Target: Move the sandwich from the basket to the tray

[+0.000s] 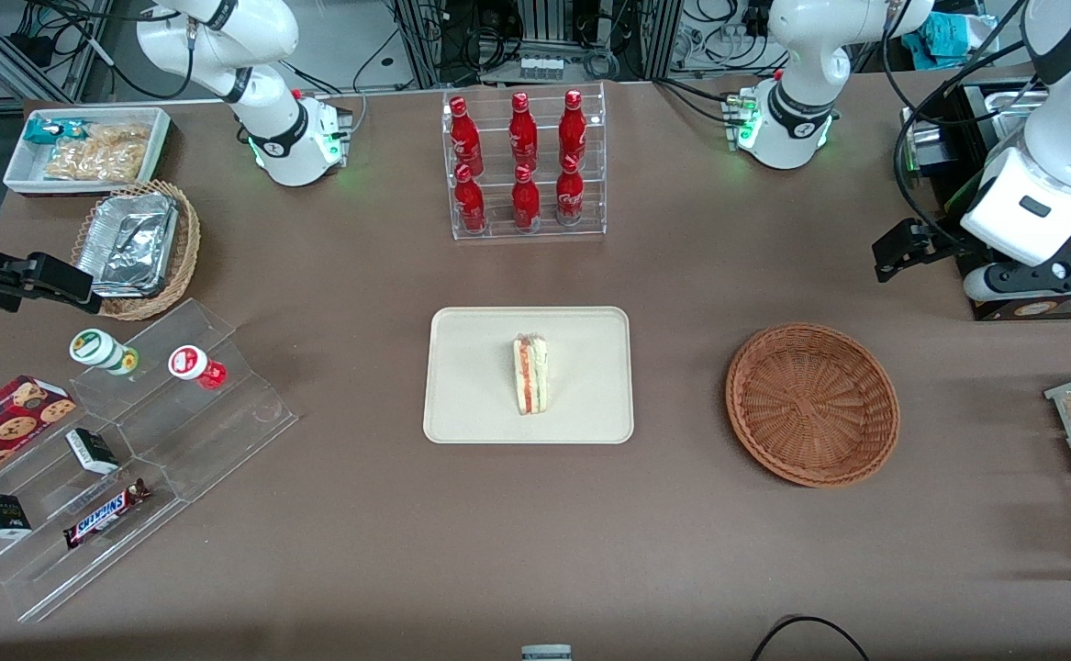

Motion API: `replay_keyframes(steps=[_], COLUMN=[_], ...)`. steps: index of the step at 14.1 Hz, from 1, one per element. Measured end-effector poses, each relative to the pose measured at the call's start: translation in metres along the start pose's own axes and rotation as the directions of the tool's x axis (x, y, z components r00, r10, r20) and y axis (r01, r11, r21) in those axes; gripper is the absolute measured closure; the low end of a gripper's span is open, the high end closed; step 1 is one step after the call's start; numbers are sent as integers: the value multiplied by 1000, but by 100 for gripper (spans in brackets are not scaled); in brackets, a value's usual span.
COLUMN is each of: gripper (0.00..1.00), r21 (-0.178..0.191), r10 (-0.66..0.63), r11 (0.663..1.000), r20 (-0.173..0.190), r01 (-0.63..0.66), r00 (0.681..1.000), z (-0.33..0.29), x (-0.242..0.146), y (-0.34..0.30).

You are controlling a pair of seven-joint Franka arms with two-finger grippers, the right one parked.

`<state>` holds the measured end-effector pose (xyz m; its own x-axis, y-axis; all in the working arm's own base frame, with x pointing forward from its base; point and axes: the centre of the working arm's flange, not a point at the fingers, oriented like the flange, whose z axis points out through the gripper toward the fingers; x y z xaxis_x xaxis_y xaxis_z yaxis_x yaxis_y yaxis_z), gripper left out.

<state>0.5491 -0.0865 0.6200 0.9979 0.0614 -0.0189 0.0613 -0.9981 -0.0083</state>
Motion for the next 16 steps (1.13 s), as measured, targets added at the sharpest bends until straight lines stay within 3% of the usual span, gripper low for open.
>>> replay_keyframes(steps=[16], gripper=[0], r21=[0], r10=[-7], r11=[1000], r20=[12], r01=[7], r00=[1000], z=[7], x=[5], y=[-4])
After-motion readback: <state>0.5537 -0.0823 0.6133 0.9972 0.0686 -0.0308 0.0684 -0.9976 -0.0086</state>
